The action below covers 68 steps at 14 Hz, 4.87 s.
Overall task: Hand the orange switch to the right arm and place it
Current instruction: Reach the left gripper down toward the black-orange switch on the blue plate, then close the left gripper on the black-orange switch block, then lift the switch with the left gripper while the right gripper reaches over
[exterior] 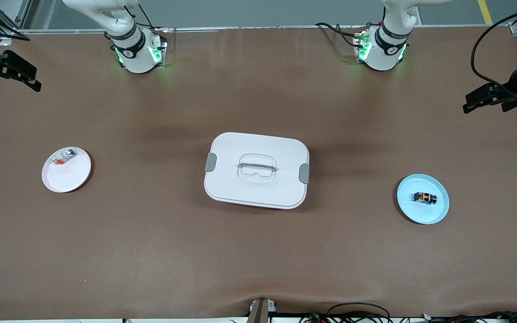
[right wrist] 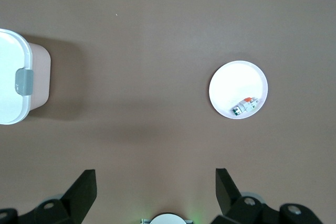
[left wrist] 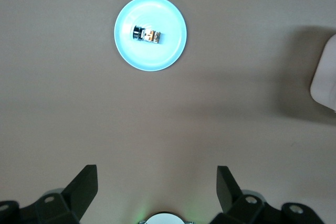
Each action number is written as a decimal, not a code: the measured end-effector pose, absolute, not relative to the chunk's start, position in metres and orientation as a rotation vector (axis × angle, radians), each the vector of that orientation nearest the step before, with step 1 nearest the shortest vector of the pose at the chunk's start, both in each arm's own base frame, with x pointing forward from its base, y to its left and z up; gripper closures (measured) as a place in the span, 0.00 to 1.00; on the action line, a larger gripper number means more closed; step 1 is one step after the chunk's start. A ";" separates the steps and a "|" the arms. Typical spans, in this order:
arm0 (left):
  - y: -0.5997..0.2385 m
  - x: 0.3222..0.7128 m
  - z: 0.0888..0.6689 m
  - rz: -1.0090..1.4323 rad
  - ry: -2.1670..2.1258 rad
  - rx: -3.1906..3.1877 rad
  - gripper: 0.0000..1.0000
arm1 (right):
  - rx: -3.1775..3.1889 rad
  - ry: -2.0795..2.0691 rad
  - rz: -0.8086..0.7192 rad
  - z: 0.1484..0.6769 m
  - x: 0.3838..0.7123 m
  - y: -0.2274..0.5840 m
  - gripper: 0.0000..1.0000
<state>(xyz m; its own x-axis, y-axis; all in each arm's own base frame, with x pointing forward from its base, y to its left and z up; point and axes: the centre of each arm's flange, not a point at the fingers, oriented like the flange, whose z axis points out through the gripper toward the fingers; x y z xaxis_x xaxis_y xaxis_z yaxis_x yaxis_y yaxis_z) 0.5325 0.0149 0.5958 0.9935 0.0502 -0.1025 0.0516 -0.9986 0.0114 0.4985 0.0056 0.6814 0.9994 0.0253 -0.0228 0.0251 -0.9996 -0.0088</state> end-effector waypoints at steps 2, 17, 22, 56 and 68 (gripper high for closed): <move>0.022 0.546 0.574 -0.191 0.072 3.120 0.00 | -3.133 -0.037 0.035 0.682 0.498 0.005 0.00; 0.050 0.636 0.311 -0.091 -0.178 3.129 0.00 | -3.133 -0.038 0.006 0.683 0.500 0.005 0.00; 0.054 0.642 0.265 -0.099 -0.316 3.133 0.00 | -3.133 -0.047 0.004 0.683 0.501 0.008 0.00; 0.062 0.652 0.183 -0.135 -0.350 3.126 0.28 | -3.144 -0.061 -0.011 0.685 0.501 0.012 0.00; 0.044 0.635 0.386 -0.261 0.001 3.027 0.28 | -3.143 -0.077 -0.046 0.695 0.500 0.017 0.00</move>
